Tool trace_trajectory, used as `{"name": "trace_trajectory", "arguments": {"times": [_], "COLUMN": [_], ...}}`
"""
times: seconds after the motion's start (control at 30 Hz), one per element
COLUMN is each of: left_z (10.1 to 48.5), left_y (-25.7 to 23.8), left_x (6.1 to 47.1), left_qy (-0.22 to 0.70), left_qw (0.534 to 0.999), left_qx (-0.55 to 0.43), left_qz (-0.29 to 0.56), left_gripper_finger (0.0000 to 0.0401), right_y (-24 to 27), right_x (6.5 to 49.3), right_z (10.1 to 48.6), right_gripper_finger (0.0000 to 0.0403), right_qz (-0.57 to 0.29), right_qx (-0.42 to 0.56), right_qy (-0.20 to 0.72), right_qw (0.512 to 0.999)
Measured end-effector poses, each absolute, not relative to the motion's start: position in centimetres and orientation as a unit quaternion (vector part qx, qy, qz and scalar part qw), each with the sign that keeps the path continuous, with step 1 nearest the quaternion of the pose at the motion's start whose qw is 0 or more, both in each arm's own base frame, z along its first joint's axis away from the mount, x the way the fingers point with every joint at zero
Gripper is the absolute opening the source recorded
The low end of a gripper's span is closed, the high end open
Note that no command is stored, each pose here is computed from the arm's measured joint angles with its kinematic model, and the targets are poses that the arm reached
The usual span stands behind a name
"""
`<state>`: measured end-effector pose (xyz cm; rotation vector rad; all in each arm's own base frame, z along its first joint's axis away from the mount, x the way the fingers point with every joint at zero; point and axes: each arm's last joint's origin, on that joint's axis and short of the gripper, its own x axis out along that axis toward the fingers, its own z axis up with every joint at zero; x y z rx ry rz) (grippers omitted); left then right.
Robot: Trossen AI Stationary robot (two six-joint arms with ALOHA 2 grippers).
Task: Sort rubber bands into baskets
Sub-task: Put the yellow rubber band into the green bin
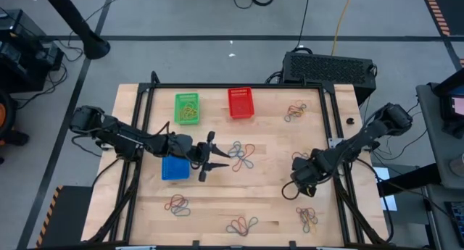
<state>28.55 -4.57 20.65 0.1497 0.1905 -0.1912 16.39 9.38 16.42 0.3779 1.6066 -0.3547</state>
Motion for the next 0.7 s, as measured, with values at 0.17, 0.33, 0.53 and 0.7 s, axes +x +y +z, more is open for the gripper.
{"name": "trace_trajectory", "arguments": {"times": [0.17,0.33,0.53,0.7], "left_z": [20.6,20.6,20.6,20.6], "left_y": [-4.6,-4.6,-4.6,-4.6], "left_x": [28.5,28.5,28.5,28.5], "left_qy": [0.095,0.095,0.096,0.096], "left_qw": [0.988,0.988,0.988,0.988], "left_qx": [0.075,0.075,0.075,0.075], "left_qz": [-0.095,-0.095,-0.095,-0.095], "left_gripper_finger": [0.0147,0.0147,0.0147,0.0147], "right_y": [8.8,8.0,7.2,7.0], "right_x": [16.0,15.7,15.5,15.7], "right_z": [14.9,14.0,12.9,12.8], "right_gripper_finger": [0.0141,0.0141,0.0137,0.0086], "right_qz": [-0.143,-0.144,-0.143,-0.136], "right_qx": [0.173,0.171,0.192,0.193], "right_qy": [0.716,0.718,0.711,0.709], "right_qw": [0.661,0.659,0.661,0.665]}}
